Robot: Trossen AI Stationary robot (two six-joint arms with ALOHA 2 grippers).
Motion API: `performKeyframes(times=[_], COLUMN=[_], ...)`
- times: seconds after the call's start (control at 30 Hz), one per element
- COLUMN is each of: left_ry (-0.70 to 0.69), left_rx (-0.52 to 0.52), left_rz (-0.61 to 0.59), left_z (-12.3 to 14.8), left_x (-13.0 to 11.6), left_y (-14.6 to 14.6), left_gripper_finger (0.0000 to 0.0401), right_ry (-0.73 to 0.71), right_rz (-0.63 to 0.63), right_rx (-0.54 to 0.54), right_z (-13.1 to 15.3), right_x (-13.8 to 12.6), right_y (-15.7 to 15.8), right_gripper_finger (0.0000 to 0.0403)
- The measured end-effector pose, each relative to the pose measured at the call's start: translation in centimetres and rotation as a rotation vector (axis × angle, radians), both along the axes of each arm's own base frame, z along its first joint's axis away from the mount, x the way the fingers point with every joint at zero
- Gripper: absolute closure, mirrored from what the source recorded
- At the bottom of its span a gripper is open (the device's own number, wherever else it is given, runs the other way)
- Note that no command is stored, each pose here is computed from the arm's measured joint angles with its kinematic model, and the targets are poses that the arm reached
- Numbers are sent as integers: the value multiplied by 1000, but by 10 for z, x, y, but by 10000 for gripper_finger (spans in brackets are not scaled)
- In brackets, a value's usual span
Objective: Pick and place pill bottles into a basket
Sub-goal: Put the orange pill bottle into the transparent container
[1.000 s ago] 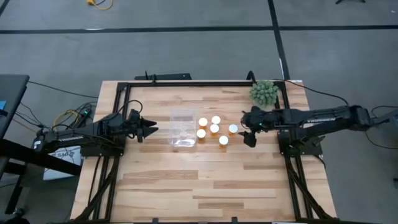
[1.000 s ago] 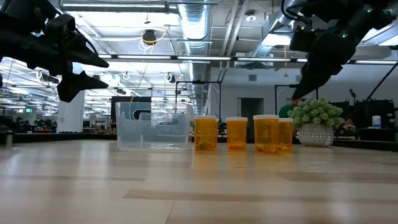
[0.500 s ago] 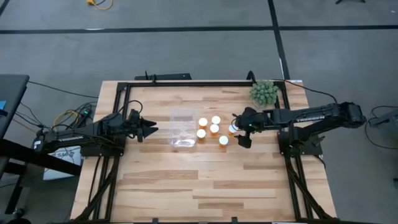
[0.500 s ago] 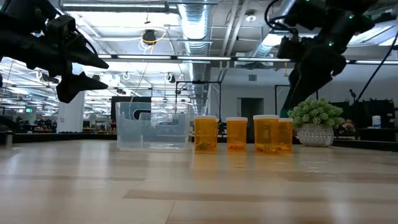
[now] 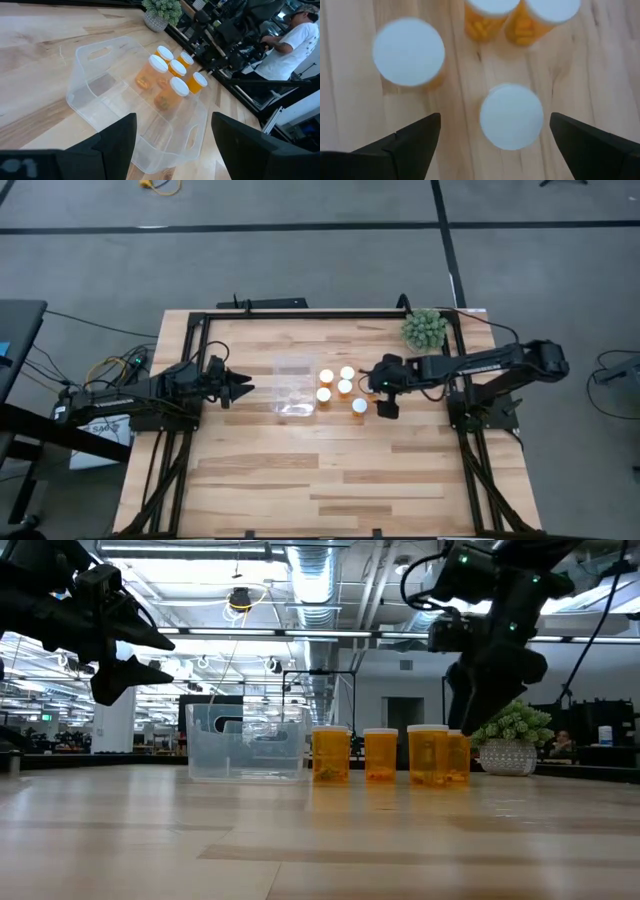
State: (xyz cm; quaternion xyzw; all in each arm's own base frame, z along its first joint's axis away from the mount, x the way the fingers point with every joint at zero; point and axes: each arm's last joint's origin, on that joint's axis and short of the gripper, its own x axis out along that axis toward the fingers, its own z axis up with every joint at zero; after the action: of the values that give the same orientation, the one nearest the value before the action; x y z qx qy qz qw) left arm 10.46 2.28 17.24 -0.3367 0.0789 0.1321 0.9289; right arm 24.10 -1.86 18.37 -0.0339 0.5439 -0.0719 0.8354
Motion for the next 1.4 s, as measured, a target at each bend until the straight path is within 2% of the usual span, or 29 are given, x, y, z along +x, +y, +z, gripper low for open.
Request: performKeyframes(times=[0.4, 0.97, 1.4], left_ry=[1, 22, 40], left_rx=[0, -7, -28], left_rz=[0, 1, 5], left_z=[0, -2, -4], left_x=[0, -1, -1], left_y=[0, 0, 0], left_gripper_finger=[154, 154, 154], right_ry=[76, 57, 59], right_rz=[13, -39, -23], right_rx=[-32, -31, -34], right_z=[-16, -16, -16], right_x=[7, 7, 7], right_y=[-1, -15, -14], right_gripper_finger=[35, 36, 98])
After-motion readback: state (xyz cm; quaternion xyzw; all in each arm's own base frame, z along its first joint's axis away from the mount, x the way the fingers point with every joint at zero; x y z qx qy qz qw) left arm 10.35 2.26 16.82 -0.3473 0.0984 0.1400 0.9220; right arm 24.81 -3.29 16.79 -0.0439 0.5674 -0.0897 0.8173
